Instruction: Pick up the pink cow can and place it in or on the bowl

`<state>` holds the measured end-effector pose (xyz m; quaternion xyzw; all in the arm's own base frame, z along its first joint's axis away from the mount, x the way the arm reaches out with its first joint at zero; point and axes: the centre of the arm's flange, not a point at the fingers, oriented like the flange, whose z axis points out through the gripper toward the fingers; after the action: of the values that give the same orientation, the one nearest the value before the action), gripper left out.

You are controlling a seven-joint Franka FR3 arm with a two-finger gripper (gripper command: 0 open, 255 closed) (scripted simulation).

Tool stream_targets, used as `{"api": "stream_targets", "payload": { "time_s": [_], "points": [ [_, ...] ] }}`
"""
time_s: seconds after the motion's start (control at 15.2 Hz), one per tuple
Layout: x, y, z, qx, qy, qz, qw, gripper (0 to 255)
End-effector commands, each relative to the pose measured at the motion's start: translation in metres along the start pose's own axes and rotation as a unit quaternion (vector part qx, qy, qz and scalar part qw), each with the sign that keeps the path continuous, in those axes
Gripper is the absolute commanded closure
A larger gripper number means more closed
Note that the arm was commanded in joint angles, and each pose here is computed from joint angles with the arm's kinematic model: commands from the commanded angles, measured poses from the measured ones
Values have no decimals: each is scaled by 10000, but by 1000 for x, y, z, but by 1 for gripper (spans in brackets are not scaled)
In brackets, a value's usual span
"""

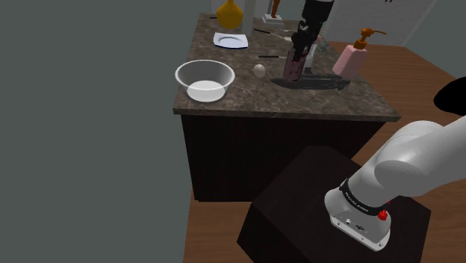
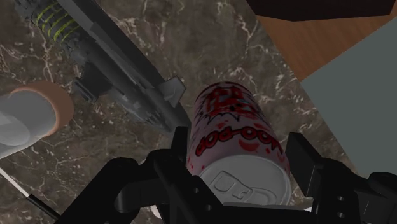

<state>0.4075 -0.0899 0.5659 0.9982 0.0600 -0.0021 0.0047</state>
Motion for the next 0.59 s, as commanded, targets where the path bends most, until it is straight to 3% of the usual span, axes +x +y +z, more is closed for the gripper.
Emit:
{"api": "stream_targets", "payload": {
  "time_s": [0.0, 0.53],
  "points": [
    [0, 1, -11, 0, 0, 0, 10000, 255],
    [0, 1, -53, 0, 0, 0, 10000, 255]
  ]
}}
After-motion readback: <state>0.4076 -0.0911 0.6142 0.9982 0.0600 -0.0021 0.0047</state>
